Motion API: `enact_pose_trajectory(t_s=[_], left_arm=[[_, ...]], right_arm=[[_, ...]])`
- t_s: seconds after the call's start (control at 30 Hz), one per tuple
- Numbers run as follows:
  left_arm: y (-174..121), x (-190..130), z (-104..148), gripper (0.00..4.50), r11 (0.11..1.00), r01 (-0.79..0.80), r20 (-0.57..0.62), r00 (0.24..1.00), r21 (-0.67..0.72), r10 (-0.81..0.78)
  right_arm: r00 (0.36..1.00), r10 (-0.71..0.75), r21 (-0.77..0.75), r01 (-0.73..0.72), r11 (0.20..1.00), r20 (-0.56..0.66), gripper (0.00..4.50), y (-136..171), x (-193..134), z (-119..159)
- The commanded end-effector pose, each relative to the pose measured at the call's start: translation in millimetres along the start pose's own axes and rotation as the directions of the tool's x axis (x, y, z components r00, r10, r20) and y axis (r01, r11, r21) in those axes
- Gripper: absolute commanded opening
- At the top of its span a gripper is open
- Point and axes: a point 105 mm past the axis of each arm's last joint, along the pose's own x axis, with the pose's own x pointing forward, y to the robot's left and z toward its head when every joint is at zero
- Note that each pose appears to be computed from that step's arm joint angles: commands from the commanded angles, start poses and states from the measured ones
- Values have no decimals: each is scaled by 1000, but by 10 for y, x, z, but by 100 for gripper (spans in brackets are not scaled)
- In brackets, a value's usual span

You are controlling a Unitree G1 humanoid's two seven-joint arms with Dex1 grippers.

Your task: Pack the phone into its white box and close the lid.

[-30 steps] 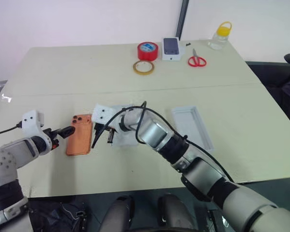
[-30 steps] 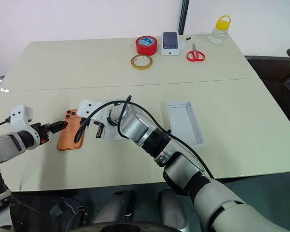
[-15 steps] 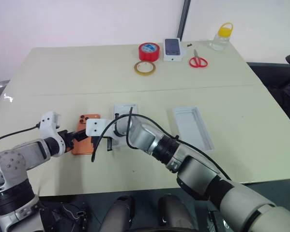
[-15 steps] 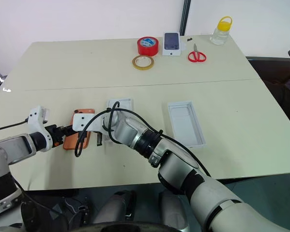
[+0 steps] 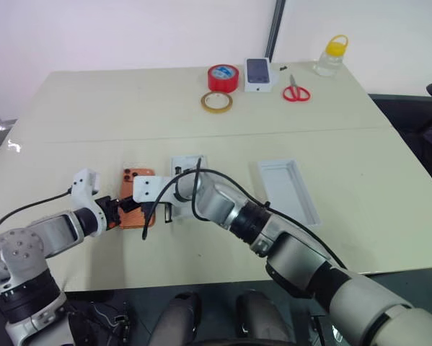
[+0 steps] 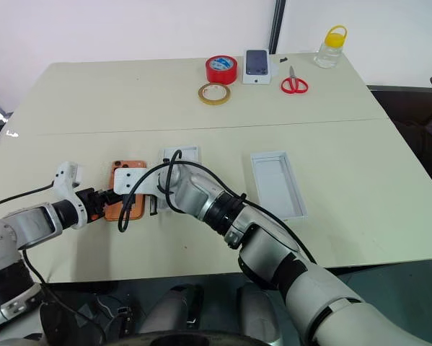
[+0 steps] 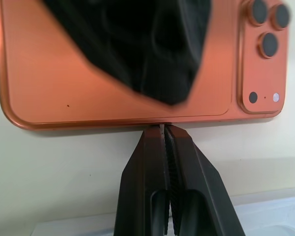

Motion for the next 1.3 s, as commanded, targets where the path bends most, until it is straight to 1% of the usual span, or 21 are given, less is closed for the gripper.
enact_pose_trajectory(t_s=[0.03, 0.17, 0.37, 0.43, 0.47, 0.5, 0.7, 0.87, 0.97, 1.07, 1.1, 1.2, 1.3], left_arm=[[-114, 48, -60, 450, 995, 87, -31, 996, -40, -88], [-50, 25, -37, 450, 997, 52, -26, 998, -49, -53], [52, -55, 62, 450, 995, 26, 24, 999, -92, -24], [66, -79, 74, 397, 995, 23, 30, 999, -96, -20], [73, -91, 72, 367, 995, 19, 32, 999, -96, -16], [83, -108, 66, 325, 996, 12, 33, 999, -93, -9], [108, -181, 61, 325, 993, 8, 73, 997, -121, 1], [107, -220, 46, 325, 981, 43, 133, 991, -189, -17], [90, -221, 20, 240, 978, 50, 142, 990, -204, -21], [47, -217, 6, 90, 974, 75, 152, 987, -215, -42], [7, -220, -2, 48, 974, 93, 155, 986, -208, -61], [-62, -223, -18, 48, 972, 121, 167, 982, -204, -87], [-92, -226, 1, 48, 962, 142, 201, 975, -232, -95]], right_arm=[[1000, 11, -12, -10, 1000, 18, 15, 41, 2, 40], [1000, 8, -11, -8, 1000, 19, 15, 35, -5, 35], [1000, 2, -13, -2, 1000, 24, 15, 20, -22, 44], [1000, 1, -15, 0, 1000, 26, 0, 16, -30, 49], [1000, -1, -17, 2, 1000, 28, 0, 12, -37, 55], [999, -5, -17, 5, 1000, 32, 0, 1, -49, 65], [999, -21, -12, 22, 1000, 44, 0, -38, -104, 86], [997, -45, 7, 45, 999, 63, 0, -85, -200, 102], [996, -58, 19, 57, 998, 65, 0, -106, -250, 86], [995, -75, 26, 73, 997, 69, 0, -136, -309, 79], [993, -85, 28, 83, 996, 78, 0, -157, -346, 88], [990, -101, 32, 99, 995, 94, 0, -188, -421, 108], [987, -116, 41, 112, 993, 109, 0, -216, -488, 133]])
